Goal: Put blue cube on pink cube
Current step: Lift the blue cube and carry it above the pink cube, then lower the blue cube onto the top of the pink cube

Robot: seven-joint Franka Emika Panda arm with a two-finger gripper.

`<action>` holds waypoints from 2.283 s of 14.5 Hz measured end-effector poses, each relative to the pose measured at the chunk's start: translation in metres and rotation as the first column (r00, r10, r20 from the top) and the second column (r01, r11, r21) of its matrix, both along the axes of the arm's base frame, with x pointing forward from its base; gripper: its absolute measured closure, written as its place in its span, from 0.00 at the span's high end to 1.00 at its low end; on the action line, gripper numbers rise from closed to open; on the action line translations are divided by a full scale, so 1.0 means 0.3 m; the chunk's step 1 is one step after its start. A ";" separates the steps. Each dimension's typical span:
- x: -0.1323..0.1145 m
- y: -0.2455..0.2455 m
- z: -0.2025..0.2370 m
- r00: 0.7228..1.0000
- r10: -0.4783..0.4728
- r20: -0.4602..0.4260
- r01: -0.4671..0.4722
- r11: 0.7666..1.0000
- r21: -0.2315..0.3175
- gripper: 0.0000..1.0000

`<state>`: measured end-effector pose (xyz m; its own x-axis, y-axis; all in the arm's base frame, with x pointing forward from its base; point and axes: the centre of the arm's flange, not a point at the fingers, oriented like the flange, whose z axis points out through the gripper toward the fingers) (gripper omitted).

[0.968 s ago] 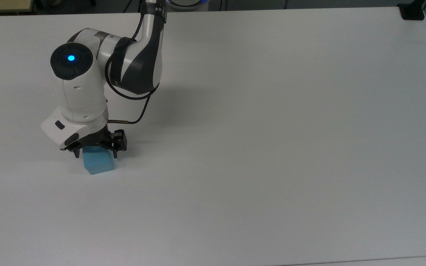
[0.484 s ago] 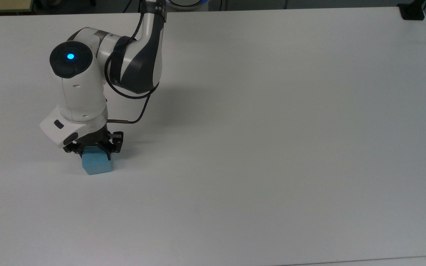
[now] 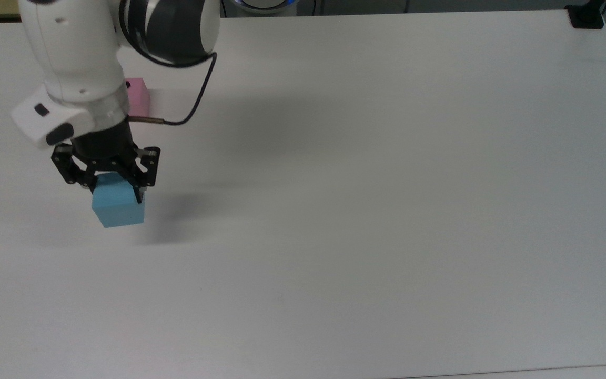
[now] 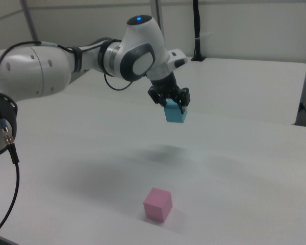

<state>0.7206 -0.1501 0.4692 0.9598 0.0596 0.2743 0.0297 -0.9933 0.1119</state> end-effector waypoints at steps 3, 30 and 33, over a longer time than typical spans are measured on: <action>-0.048 -0.008 0.096 1.000 -0.007 -0.015 0.007 1.000 0.018 0.59; -0.760 -0.228 -0.147 0.955 -0.062 -0.289 0.047 0.997 -0.057 0.59; -0.751 -0.225 -0.219 0.954 -0.055 -0.295 0.038 0.997 -0.064 0.59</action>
<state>0.4952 -0.2176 0.4037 0.9995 0.0203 -0.0258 0.0242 -0.9865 0.1617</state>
